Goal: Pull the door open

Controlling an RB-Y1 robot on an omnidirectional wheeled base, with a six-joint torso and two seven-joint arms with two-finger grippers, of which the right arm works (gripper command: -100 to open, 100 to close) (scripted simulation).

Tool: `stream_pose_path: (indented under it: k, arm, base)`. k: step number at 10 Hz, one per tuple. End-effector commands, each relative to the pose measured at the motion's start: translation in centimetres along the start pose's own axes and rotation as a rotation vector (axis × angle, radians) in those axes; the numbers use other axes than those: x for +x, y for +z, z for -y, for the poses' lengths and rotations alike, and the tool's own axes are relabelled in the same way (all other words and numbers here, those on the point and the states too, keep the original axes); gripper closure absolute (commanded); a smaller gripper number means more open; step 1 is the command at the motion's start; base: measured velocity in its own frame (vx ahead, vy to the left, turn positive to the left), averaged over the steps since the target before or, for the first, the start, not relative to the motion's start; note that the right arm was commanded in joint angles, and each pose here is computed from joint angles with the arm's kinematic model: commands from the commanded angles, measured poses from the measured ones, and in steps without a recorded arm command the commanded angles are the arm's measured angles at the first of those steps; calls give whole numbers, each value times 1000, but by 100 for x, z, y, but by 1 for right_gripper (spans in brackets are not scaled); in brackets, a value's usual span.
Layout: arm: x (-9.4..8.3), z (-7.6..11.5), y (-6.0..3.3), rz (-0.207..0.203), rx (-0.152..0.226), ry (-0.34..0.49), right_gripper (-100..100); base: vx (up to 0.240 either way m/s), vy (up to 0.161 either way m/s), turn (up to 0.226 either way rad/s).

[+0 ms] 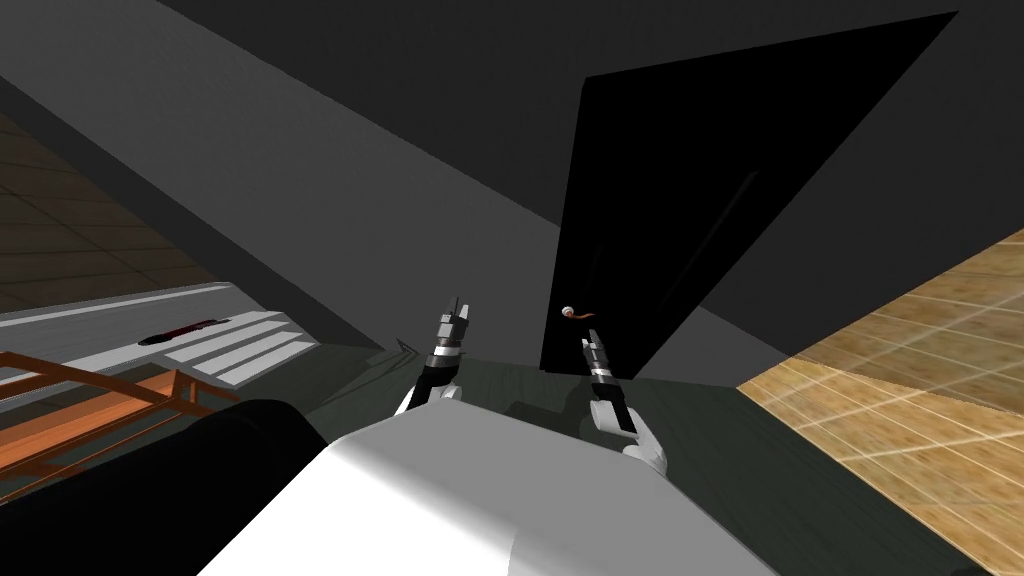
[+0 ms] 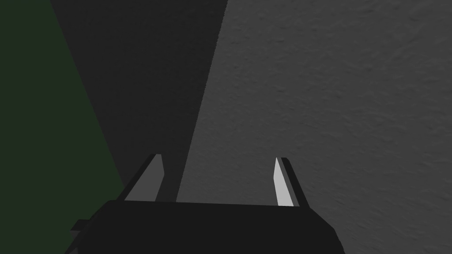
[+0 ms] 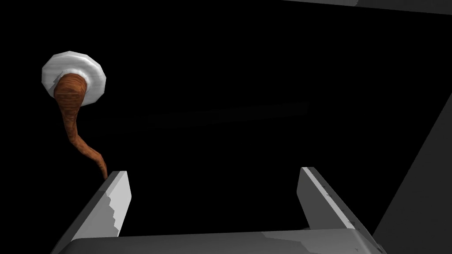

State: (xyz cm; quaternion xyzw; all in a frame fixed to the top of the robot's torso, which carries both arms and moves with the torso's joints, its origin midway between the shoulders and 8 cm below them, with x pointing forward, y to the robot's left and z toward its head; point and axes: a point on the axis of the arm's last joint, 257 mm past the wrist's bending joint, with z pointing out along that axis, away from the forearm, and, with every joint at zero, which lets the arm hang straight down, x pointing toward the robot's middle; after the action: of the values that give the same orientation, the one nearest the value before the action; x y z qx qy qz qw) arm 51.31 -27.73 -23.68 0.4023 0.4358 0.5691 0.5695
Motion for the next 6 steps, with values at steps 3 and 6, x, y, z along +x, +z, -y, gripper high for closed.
stream_pose_path:
  k: [3, 6]
  arm:
    - [-44, 278, -12, -6, 62, -8, -100]
    - [-79, 457, 11, -12, 101, -16, -100]
  base:
    - [59, -37, 49]
    - [48, -37, 34]
